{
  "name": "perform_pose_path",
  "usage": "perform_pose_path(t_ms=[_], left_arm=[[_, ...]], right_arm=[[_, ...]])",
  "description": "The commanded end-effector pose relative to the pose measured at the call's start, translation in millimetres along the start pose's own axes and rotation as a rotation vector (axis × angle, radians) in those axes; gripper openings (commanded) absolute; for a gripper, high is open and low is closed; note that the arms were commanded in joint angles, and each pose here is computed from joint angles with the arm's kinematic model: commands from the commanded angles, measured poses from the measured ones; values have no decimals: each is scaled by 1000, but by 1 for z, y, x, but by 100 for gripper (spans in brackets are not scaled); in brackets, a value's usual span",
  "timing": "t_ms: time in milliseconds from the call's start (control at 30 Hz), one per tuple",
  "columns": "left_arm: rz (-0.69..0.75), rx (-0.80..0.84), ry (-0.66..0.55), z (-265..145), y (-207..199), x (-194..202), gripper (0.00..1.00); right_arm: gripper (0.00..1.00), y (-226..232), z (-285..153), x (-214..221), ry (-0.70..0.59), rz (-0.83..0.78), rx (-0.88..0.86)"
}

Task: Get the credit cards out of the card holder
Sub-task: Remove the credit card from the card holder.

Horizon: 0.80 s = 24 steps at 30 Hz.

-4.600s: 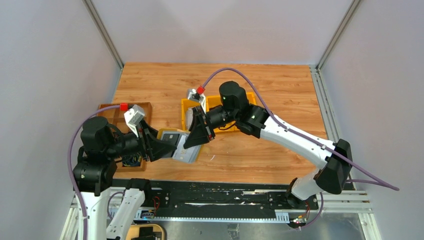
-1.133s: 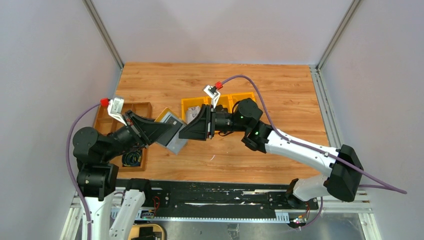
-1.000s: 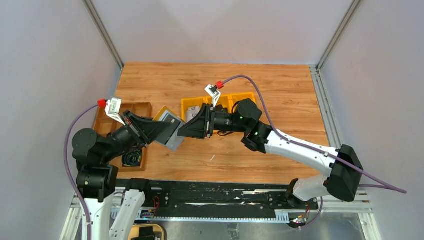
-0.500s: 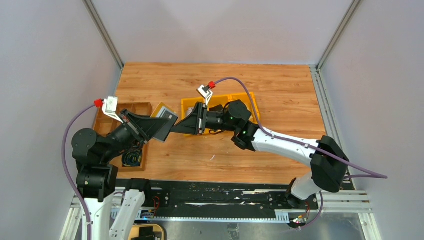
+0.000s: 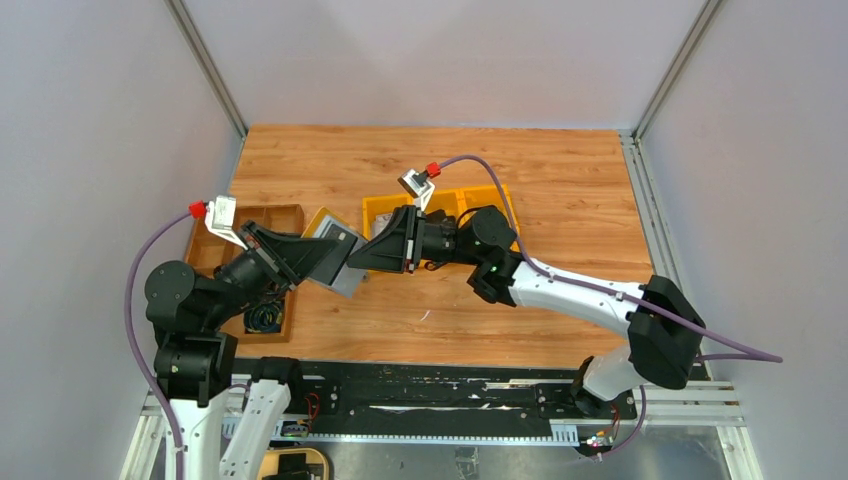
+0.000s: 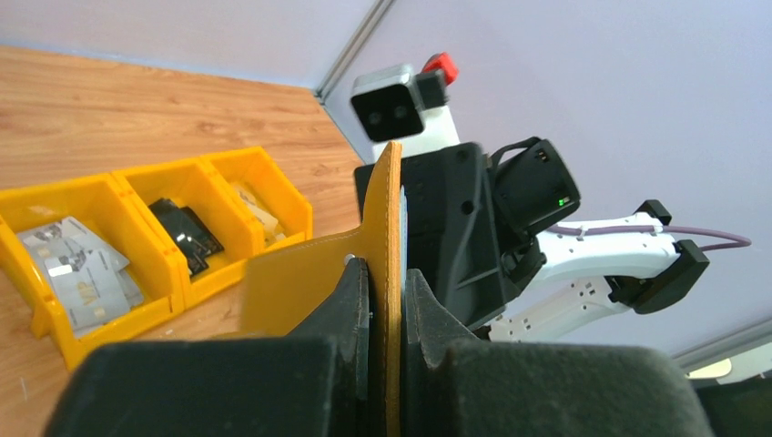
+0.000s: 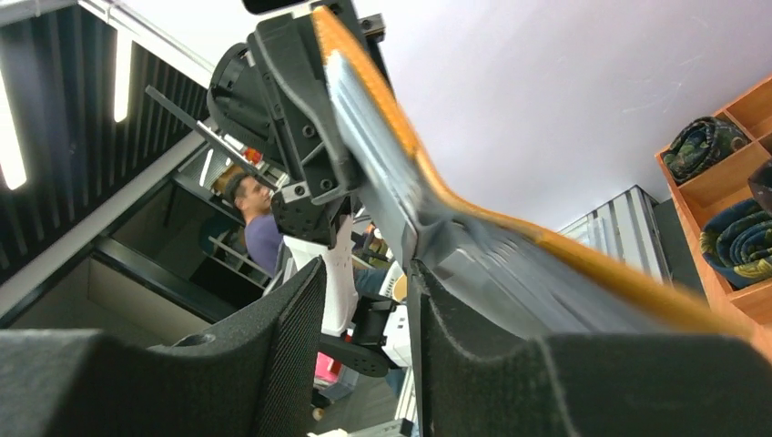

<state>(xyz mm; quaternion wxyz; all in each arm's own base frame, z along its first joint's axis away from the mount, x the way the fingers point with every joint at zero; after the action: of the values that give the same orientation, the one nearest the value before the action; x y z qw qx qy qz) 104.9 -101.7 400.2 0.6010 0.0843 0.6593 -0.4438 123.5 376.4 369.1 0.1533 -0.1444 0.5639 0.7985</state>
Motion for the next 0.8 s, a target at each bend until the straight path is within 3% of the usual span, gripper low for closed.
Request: perform_pose_path(t_ms=[0,767], left_arm=[[-7,35,12,-2,-6,2,0],[16,65,-5,-6,-19,-9,0]], right_arm=[[42,25,-1,3,-5,-67,-89],[44,-14,-4,6,8,5,50]])
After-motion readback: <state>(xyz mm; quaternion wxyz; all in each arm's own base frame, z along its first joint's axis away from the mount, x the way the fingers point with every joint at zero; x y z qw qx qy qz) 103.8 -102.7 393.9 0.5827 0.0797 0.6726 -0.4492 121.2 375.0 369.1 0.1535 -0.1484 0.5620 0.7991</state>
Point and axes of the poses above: each gripper's point midway between its finger pads, its own z axis out along the fingers, its own y axis along the line the jaws close on, x = y × z, the point moved 6 cm from there along -z, back along the fingers, and after that the axes turned 8 degrees about z, right-handed, at the moved point
